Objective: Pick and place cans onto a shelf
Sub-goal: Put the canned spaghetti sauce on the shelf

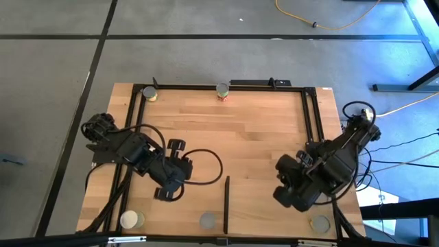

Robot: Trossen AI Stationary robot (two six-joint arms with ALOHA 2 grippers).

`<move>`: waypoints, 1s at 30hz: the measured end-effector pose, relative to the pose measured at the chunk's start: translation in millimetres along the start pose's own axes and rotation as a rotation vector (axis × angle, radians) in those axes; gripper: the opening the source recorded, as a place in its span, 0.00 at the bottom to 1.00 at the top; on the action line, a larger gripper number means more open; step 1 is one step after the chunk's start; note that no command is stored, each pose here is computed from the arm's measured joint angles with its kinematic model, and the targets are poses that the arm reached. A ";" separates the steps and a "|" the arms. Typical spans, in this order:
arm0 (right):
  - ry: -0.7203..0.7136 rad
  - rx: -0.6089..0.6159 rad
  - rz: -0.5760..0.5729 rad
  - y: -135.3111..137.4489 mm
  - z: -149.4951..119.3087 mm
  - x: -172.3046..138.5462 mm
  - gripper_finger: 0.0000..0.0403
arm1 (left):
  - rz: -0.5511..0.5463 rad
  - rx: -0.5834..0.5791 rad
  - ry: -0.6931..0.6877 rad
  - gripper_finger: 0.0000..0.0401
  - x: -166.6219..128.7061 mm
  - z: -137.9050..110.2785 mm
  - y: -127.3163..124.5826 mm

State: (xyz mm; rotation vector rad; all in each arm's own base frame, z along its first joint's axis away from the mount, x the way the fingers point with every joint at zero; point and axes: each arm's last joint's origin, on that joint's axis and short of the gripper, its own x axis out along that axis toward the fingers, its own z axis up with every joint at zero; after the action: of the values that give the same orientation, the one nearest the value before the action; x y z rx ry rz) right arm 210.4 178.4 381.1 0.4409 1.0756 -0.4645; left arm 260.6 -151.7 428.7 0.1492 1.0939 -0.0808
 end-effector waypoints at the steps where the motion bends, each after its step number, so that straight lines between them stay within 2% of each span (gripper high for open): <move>1: -0.004 0.004 -0.006 -1.8 1.9 -0.2 0.01 | 0.019 0.015 -0.007 0.00 -0.1 0.1 0.3; 8: -0.011 -0.048 -0.034 -10.9 16.2 2.0 0.01 | 0.210 0.034 -0.066 0.00 0.0 2.9 8.6; 12: -0.013 -0.069 -0.048 -14.5 25.0 5.2 0.01 | 0.301 -0.096 -0.089 0.02 3.0 7.7 26.0; 15: -0.014 -0.091 -0.058 -17.4 31.1 7.3 0.01 | 0.293 -0.160 -0.073 0.06 6.0 10.4 39.0; 19: -0.014 -0.115 -0.070 -20.5 37.8 9.9 0.01 | 0.227 -0.227 -0.036 0.11 9.7 12.7 53.1; 22: -0.014 -0.121 -0.077 -22.4 41.7 11.4 0.01 | 0.240 -0.331 -0.036 0.14 11.8 14.3 65.9; 25: -0.014 -0.126 -0.083 -24.0 44.9 12.6 0.01 | 0.241 -0.448 -0.036 0.14 12.3 14.7 81.6; 30: -0.014 -0.152 -0.093 -26.9 50.1 14.4 0.01 | 0.237 -0.502 -0.052 0.14 -0.3 7.1 107.0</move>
State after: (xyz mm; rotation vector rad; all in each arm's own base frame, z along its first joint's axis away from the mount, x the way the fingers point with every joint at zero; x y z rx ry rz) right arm 237.5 126.5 385.5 0.2541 1.1122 -0.4633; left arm 281.6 -47.2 440.8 -0.1744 1.0072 0.3981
